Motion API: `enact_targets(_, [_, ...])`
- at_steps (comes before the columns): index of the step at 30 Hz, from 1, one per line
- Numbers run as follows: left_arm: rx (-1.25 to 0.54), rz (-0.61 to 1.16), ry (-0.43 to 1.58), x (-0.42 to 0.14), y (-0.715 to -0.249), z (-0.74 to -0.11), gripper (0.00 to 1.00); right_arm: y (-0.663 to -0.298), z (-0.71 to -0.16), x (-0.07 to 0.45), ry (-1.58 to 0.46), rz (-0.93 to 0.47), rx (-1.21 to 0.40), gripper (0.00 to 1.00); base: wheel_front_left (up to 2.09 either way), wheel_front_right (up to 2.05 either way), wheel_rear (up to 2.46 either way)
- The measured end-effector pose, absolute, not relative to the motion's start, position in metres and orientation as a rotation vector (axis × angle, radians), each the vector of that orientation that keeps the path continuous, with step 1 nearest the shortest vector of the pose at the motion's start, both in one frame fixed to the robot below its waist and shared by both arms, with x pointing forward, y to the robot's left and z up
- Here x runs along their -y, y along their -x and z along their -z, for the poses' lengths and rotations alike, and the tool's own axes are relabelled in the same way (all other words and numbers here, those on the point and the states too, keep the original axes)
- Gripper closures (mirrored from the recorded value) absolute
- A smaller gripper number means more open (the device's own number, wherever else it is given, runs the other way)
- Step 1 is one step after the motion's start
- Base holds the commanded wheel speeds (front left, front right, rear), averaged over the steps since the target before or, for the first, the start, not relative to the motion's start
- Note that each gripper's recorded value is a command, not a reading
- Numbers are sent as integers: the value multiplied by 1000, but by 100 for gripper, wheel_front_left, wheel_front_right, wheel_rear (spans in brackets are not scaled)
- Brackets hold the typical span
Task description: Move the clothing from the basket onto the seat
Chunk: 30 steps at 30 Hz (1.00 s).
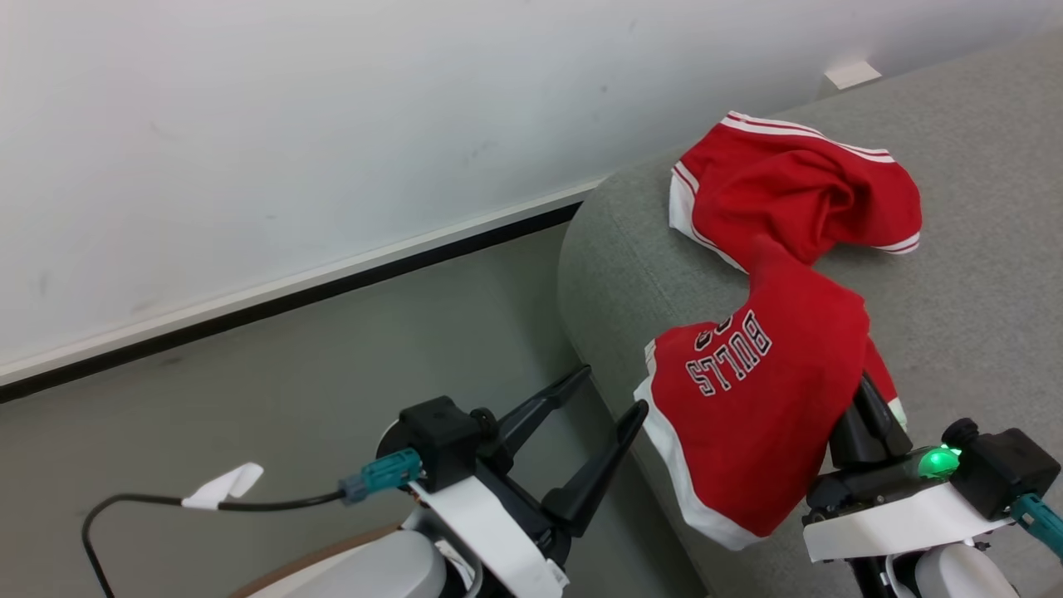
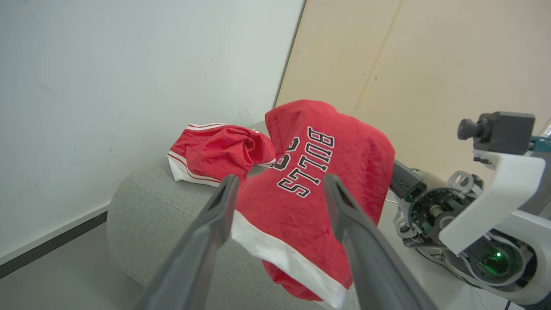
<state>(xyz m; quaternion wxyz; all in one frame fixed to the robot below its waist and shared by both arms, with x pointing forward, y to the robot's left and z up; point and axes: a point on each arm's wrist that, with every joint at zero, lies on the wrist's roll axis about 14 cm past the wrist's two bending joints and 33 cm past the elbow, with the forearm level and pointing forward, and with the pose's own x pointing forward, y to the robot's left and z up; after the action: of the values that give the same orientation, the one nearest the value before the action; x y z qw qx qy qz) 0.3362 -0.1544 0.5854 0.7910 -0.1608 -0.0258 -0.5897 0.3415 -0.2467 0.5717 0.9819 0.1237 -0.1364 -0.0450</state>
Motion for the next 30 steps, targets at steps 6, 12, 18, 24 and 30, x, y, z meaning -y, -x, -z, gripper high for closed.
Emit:
enact_targets(6, [35, 1289, 345, 161, -335, -578, 0, -336, -577, 263, -235, 139, 296, 100, 0, 0, 0])
enact_targets(12, [18, 1291, 340, 161, -340, -572, 0, -339, -582, 284, -197, 183, 301, 100, 0, 0, 0])
enact_targets(18, [-8, 1274, 361, 155, -358, -562, 0, -357, -604, 326, -106, 251, 325, 100, 0, 0, 0])
enact_targets(24, [-46, 1227, 372, 142, -395, -538, 0, -388, -619, 363, -3, 326, 321, 100, 0, 0, 0])
enact_targets(30, [-109, 1157, 377, 122, -436, -496, 0, -432, -608, 396, 1, 386, 291, 100, 0, 0, 0])
